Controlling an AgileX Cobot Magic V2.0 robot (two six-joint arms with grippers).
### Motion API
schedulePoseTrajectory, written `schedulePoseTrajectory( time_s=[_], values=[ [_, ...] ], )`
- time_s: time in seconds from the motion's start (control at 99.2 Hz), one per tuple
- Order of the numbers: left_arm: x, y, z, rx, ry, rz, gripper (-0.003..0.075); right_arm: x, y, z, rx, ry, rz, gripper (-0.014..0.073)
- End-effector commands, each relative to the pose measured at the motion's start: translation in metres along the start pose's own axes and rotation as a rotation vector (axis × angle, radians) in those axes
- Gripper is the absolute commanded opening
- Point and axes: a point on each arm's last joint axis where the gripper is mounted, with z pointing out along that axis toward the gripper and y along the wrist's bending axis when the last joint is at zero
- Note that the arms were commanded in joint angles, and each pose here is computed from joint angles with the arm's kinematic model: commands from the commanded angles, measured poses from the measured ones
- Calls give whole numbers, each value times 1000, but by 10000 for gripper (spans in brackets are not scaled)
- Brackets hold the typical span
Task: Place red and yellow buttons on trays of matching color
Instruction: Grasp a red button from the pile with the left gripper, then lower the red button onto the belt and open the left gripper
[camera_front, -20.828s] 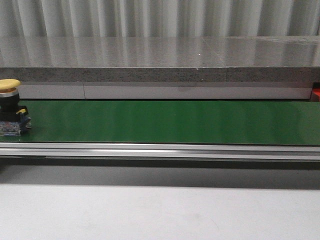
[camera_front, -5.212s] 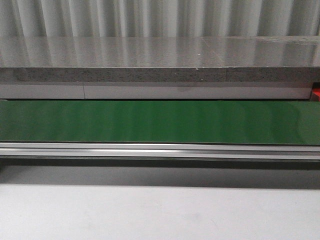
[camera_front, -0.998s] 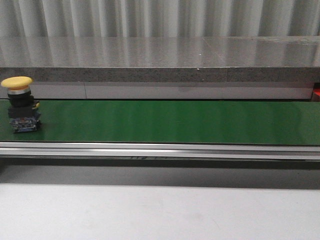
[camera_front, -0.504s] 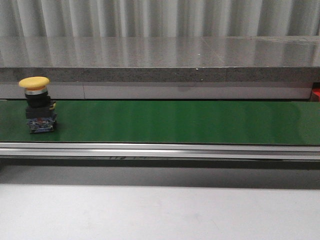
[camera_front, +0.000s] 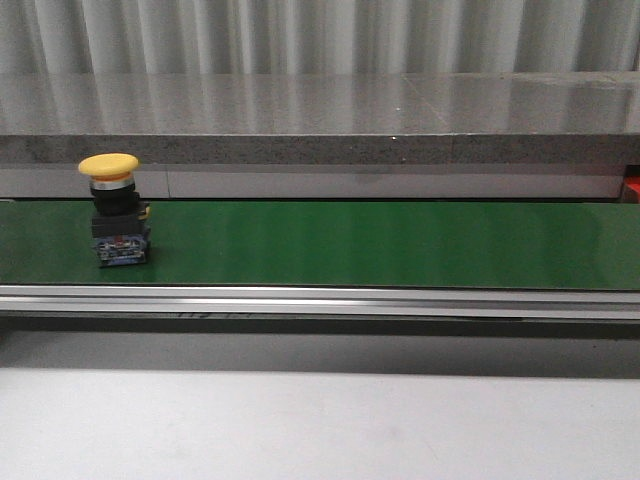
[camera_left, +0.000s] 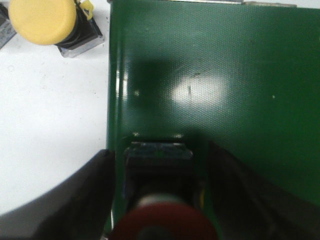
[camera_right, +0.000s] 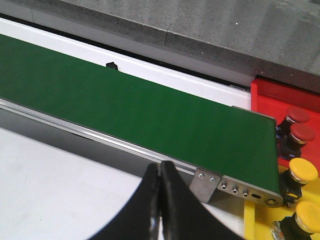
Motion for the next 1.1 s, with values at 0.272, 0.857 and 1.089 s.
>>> schedulePoseTrajectory(
  time_s=[0.272,0.857,1.089],
  values=[
    [-18,-16,-49,31,-316,10,530,-13,-2,-3,17,-89,1,-67],
    [50,-71,-131,118,-610,201,-5,-13,-2,-3,17,-89,1,-67],
    [114,-73,-136,153,-703,253,-6,-13,-2,-3,17,-89,1,-67]
  ],
)
